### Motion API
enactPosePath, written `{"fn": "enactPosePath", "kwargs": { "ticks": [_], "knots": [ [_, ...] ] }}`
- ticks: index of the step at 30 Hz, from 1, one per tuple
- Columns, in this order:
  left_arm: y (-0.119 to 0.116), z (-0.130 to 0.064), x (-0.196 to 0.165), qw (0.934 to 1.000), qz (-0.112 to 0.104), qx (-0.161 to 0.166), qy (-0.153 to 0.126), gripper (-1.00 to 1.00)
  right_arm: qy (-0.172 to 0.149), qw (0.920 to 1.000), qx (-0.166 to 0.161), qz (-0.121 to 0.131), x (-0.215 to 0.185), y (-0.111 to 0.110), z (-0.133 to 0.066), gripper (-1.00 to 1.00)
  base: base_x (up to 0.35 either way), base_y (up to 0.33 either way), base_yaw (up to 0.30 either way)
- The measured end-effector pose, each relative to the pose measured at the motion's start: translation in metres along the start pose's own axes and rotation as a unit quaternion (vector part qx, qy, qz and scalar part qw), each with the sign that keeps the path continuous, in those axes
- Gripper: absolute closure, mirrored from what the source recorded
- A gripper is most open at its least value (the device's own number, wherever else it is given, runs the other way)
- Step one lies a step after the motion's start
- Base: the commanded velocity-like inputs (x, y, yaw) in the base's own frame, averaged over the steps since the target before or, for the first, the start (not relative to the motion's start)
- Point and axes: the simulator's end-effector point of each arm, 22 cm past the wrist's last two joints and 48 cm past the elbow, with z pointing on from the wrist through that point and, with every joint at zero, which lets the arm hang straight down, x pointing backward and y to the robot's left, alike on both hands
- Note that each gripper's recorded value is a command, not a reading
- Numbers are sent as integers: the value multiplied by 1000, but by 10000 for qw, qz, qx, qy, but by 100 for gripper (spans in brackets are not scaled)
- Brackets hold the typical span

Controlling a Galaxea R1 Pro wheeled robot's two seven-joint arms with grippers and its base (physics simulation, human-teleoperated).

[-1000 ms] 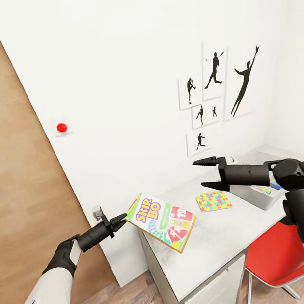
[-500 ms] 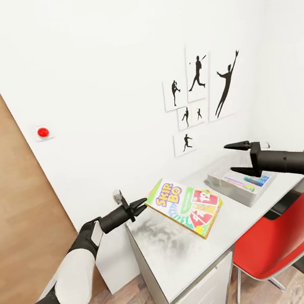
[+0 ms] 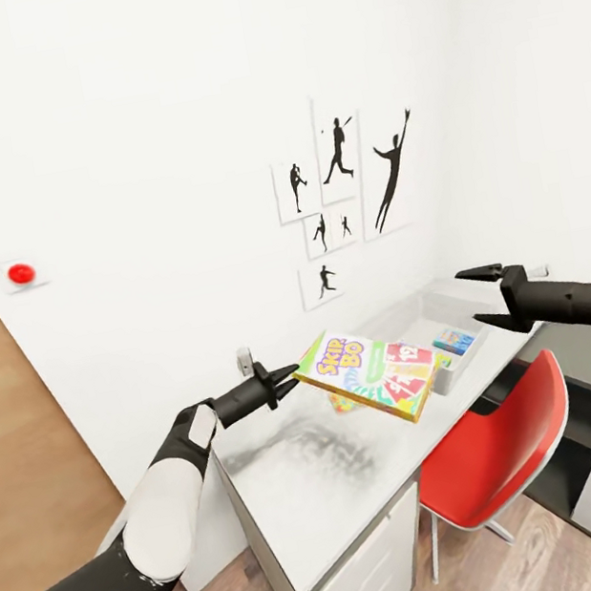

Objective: Put all the toys in the child's room - the three board games (two on the bed and one on the table), the two jigsaw puzzles on the table, and the tennis ball on the table - inside the toy box on the table in the child's room.

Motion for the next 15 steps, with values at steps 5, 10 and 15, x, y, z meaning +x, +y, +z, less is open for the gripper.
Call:
{"fn": "enactPosePath", "kwargs": {
  "ticks": [5, 10, 15],
  "knots": [
    [9, 1, -8, 9995, -91, -234, -179, 100, 0, 10000, 1, -51, -1, 0, -2, -100, 36, -13, -256],
    [5, 3, -13, 9994, -64, -263, -215, 100, 5, 10000, -6, -51, -1, 0, -1, -100, 147, -110, -256],
    [4, 3, -14, 9994, -48, -265, -222, 100, 13, 10000, -10, -47, 0, 0, -1, -100, 43, -17, -256]
  ]
}}
